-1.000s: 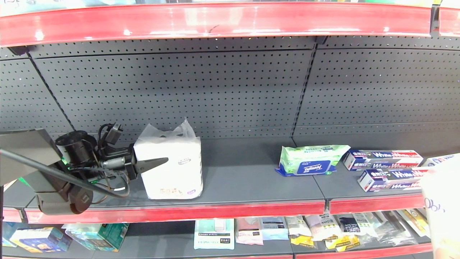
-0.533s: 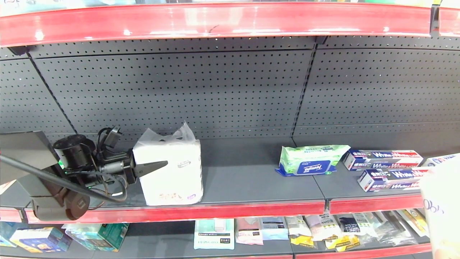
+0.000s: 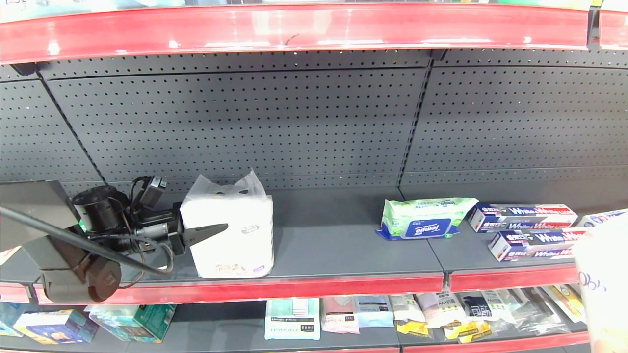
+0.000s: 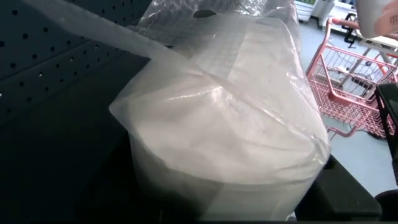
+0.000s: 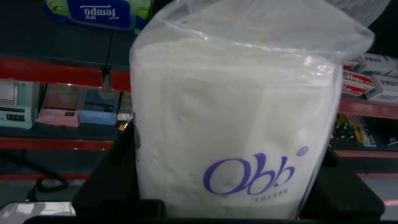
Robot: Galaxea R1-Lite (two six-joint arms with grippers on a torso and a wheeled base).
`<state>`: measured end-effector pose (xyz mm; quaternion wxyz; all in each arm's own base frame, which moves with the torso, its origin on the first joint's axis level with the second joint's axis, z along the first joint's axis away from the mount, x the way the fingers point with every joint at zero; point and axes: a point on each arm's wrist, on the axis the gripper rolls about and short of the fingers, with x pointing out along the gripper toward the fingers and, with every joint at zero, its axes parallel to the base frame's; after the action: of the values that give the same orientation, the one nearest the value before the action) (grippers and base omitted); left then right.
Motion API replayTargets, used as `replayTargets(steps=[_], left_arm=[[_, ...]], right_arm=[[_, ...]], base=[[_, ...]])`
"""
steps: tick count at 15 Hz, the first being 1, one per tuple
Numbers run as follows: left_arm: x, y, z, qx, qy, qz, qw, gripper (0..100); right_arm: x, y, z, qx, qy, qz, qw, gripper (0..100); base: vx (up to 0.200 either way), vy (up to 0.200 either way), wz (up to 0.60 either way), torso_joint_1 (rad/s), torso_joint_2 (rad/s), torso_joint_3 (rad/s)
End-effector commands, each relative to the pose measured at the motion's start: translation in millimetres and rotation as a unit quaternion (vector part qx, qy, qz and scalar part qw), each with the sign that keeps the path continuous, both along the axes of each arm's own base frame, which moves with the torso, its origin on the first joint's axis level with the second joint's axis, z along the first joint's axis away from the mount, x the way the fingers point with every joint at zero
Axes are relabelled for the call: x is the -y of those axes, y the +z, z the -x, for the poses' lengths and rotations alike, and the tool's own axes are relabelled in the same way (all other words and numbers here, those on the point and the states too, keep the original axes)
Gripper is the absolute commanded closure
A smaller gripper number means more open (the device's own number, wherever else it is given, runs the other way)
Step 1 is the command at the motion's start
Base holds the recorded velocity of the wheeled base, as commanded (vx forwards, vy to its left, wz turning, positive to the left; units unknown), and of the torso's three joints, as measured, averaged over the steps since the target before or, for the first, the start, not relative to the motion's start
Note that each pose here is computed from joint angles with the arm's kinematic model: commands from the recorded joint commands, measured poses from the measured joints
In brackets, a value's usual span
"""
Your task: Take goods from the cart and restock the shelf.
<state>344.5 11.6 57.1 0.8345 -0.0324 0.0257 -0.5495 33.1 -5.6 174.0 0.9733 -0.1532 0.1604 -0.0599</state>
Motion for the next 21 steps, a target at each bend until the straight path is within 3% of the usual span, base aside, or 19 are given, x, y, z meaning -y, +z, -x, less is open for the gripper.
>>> replayTargets(steps=[1,4,6,10,15,17,21], left_arm=[[-0.3,-2.7,0,-0.003,0.001,0.0,1.0,100],[-3.3,-5.6,3,-0.006,0.014,-0.002,0.9999,100],[-3.7,-13.8,6,-0.001,0.029,-0.012,0.9995,100],[-3.5,-15.9,8,-0.006,0.027,-0.012,0.9995,100],[-2.8,-15.6,9,-0.005,0.017,-0.012,0.9998,100],[-2.6,-14.9,10,-0.001,-0.016,-0.01,0.9998,100],[-2.2,-14.0,9,0.0,-0.019,-0.009,0.9998,100]], right_arm=[[0,-1,0,-0.001,0.0,0.0,1.0,100],[0,-1,0,-0.002,0.001,0.0,1.0,100],[0,-1,0,-0.002,0.001,0.0,1.0,100],[0,-1,0,-0.002,0.001,0.0,1.0,100],[0,-1,0,-0.002,0.001,0.0,1.0,100],[0,-1,0,-0.002,0.001,0.0,1.0,100],[0,0,0,-0.001,0.001,0.0,1.0,100]], base=[[0.0,0.0,0.0,0.0,0.0,0.0],[0.0,0.0,0.0,0.0,0.0,0.0],[0.0,0.0,0.0,0.0,0.0,0.0],[0.0,0.0,0.0,0.0,0.0,0.0],[0.0,0.0,0.0,0.0,0.0,0.0],[0.0,0.0,0.0,0.0,0.0,0.0],[0.0,0.0,0.0,0.0,0.0,0.0]])
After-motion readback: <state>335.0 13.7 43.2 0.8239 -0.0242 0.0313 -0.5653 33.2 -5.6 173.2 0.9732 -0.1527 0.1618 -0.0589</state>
